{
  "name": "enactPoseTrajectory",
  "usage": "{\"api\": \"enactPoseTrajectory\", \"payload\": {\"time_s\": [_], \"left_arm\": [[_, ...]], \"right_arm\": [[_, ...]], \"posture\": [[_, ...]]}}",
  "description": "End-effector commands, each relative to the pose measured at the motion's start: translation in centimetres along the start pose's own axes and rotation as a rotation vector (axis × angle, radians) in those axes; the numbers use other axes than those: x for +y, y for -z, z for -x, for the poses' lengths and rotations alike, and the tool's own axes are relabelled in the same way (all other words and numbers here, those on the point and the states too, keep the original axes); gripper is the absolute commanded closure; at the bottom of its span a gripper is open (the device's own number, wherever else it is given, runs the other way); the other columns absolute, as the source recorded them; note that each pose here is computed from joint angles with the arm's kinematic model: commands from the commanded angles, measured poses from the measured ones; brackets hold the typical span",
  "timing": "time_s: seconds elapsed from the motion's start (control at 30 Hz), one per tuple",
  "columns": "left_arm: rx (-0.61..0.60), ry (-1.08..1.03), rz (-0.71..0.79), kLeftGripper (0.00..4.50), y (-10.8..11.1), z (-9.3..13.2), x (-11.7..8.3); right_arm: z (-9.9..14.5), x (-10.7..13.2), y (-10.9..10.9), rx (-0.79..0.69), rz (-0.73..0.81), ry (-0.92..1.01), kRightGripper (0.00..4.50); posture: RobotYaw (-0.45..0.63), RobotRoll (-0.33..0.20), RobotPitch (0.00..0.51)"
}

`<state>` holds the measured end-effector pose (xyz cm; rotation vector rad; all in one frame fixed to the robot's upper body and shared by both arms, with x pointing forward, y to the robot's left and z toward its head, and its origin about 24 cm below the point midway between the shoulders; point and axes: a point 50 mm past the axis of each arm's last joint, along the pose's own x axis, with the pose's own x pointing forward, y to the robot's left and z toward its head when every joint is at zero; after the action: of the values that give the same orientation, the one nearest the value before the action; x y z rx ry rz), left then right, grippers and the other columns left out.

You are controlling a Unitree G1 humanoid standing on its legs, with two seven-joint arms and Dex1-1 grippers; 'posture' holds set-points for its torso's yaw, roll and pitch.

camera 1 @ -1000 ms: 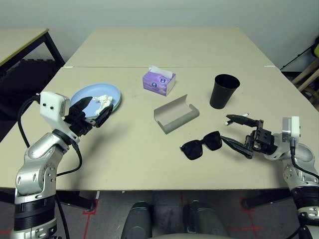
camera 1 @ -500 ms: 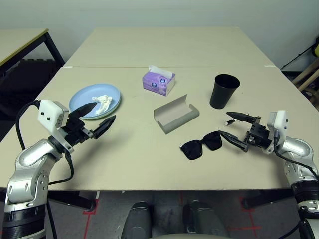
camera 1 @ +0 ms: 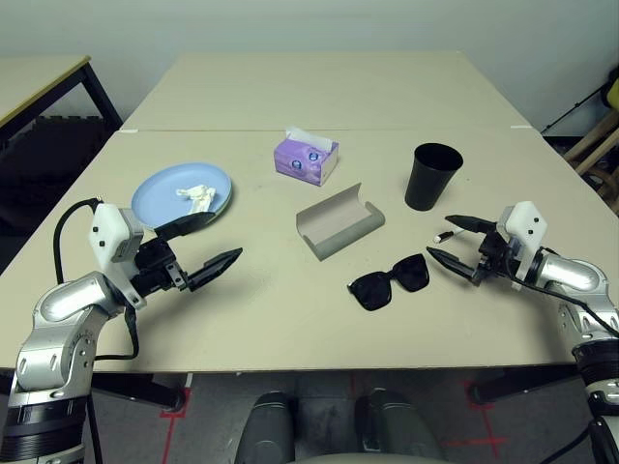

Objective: Organize and tidy the items on the table.

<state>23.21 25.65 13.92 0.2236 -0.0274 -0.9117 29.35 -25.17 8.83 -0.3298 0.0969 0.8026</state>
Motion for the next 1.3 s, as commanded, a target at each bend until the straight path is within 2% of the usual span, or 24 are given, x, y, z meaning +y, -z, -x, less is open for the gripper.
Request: {"api": "enactPoseTrajectory", "payload": {"time_s": [0.03,0.13,0.23,0.3,0.33,0.47,0.6,0.73,0.93,1.3], "left_arm": [[-0.005,0.063,0.002,0.04,0.0,-0.1,-0.1],[-0.012,0.092,-0.007,0.04,0.0,-0.2,-0.2],[-0.054,0.11,-0.017,0.04,0.0,-0.2,-0.4],[-0.037,0.142,-0.021,0.04,0.2,-0.1,-0.6],[-0.024,0.158,-0.024,0.04,0.4,0.0,-0.7],[0.018,0.205,-0.033,0.04,0.9,0.5,-0.9],[0.046,0.271,-0.039,0.04,1.0,1.1,-1.4],[0.026,0.311,-0.026,0.04,0.8,1.1,-1.7],[0.025,0.391,-0.016,0.04,0.8,1.3,-2.3],[-0.024,0.41,-0.028,0.04,0.3,1.5,-1.6]], "right_arm": [[0.1,-0.4,-0.8,0.017,-0.053,-0.027,0.0],[0.3,-0.5,-1.4,0.052,-0.1,-0.081,0.0],[0.5,-1.1,-2.2,0.047,-0.146,-0.045,0.0],[0.7,-1.4,-2.7,0.059,-0.173,-0.028,0.0],[0.8,-1.5,-2.9,0.062,-0.187,-0.02,0.0],[1.0,-1.4,-3.5,0.079,-0.2,-0.084,0.0],[1.2,-1.4,-4.0,0.07,-0.131,-0.13,0.0],[1.5,-1.4,-4.2,0.068,-0.044,-0.177,0.0],[1.5,-1.5,-4.9,0.073,0.001,-0.235,0.0],[2.3,-1.3,-6.1,0.127,0.099,-0.343,0.0]], "posture": [[0.07,0.0,0.042],[0.07,0.0,0.042],[0.07,0.0,0.042],[0.07,0.0,0.042],[0.03,0.0,0.042],[0.03,0.0,0.042],[0.03,0.0,0.052],[0.04,0.0,0.054],[0.04,0.0,0.059],[0.03,0.0,0.069]]}}
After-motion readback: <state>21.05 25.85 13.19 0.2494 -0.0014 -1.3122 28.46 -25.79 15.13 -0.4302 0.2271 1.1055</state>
